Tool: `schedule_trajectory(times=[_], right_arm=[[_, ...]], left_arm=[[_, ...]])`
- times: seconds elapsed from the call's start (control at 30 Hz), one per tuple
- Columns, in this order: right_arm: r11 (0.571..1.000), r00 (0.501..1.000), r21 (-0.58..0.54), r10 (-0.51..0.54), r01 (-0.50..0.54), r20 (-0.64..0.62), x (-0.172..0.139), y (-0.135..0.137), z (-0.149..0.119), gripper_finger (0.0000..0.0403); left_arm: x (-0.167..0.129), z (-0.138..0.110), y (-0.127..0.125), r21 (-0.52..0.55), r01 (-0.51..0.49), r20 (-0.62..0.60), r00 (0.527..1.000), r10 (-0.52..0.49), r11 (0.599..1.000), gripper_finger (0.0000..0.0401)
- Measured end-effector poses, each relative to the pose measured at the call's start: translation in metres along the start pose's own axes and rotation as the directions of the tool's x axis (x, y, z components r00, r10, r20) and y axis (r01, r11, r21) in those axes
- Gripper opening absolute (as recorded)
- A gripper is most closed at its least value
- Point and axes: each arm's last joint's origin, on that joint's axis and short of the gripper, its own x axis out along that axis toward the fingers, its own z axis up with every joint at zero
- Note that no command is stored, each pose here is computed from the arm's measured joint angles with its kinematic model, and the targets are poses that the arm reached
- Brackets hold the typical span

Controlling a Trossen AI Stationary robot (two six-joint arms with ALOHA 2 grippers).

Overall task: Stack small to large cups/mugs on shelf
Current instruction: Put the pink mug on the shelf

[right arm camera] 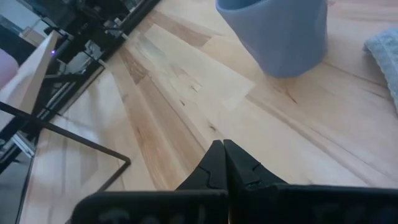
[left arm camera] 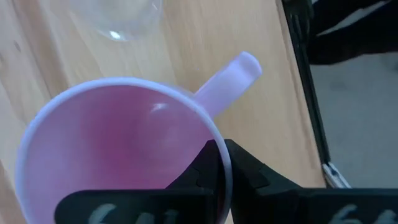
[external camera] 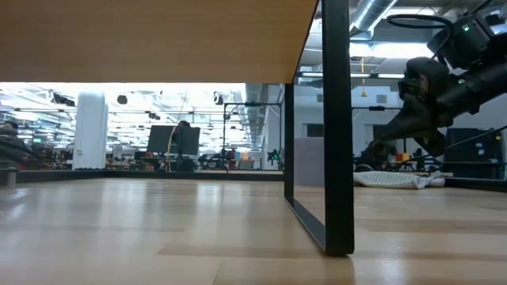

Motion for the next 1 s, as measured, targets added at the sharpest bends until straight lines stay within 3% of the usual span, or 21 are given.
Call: schedule_trajectory(times=[0.5,1.0], right_arm=[[1.000,1.000,-0.001,0.000,0.000,-0.002,0.000,0.000,0.000,0.0002],[1.000,1.000,-0.025,-0.001,0.000,-0.005,0.000,0.000,0.000,0.0002]], left_arm=[[0.005,-0.006,-0.010,-0.070,-0.086,-0.053,0.995,0.083,0.994,0.0000],[0.019,0.003,-0.010,-0.023,-0.097,-0.067,0.993,0.095,0.995,0.0000]])
